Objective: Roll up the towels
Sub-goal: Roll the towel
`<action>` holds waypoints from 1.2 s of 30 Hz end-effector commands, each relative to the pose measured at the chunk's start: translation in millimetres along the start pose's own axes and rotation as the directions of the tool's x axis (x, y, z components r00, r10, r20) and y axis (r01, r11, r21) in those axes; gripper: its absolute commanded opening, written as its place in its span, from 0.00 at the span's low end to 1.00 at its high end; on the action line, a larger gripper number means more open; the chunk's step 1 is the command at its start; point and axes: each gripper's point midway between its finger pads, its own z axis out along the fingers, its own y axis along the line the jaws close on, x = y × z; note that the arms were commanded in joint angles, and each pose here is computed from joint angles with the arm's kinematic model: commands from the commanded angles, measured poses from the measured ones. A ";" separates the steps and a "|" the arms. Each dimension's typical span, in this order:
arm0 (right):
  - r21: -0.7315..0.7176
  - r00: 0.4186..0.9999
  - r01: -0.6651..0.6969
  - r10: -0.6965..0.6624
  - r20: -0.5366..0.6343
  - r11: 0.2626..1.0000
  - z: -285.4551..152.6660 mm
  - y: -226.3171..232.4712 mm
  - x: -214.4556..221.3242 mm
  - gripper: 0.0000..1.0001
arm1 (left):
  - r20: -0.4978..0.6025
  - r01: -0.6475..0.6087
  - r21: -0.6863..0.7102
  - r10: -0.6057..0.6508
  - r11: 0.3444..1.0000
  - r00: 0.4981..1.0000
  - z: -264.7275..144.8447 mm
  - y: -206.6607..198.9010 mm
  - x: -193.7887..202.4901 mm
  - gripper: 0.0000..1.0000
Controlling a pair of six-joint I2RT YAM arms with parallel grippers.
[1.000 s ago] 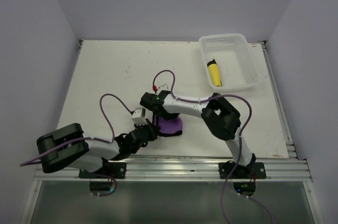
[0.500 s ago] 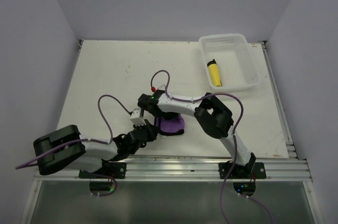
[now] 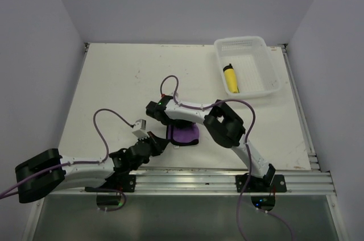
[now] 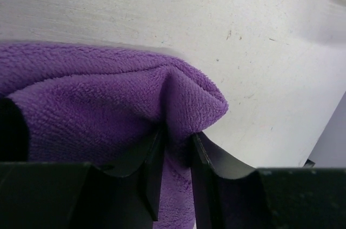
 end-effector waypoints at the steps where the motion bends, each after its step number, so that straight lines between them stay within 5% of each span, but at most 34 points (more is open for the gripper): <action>1: 0.024 0.999 -0.029 0.030 -0.013 0.999 3.6 4.0 -2.8 0.31 | 0.012 -0.024 -0.039 0.025 0.999 1.000 -1.1 12.1 0.1 0.00; 18: -0.214 0.980 -0.199 0.192 -0.056 0.956 -26.2 -23.2 -2.6 0.53 | 0.030 -0.102 -0.077 0.105 0.992 0.994 17.7 4.1 -1.0 0.00; 26: -0.373 0.914 -0.392 0.404 -0.049 0.841 -42.4 -43.9 6.3 0.54 | 0.036 -0.127 -0.078 0.130 0.989 0.991 20.0 -2.9 -4.8 0.00; 34: -0.582 0.809 -0.546 0.559 -0.180 0.603 -48.8 -15.6 25.7 0.52 | 0.064 -0.135 -0.069 0.139 0.988 0.988 13.3 -14.0 -18.9 0.00; 36: -0.561 0.793 -0.573 0.576 -0.196 0.598 -42.6 -14.8 31.7 0.52 | 0.064 -0.145 -0.074 0.150 0.987 0.987 12.9 -14.2 -20.1 0.00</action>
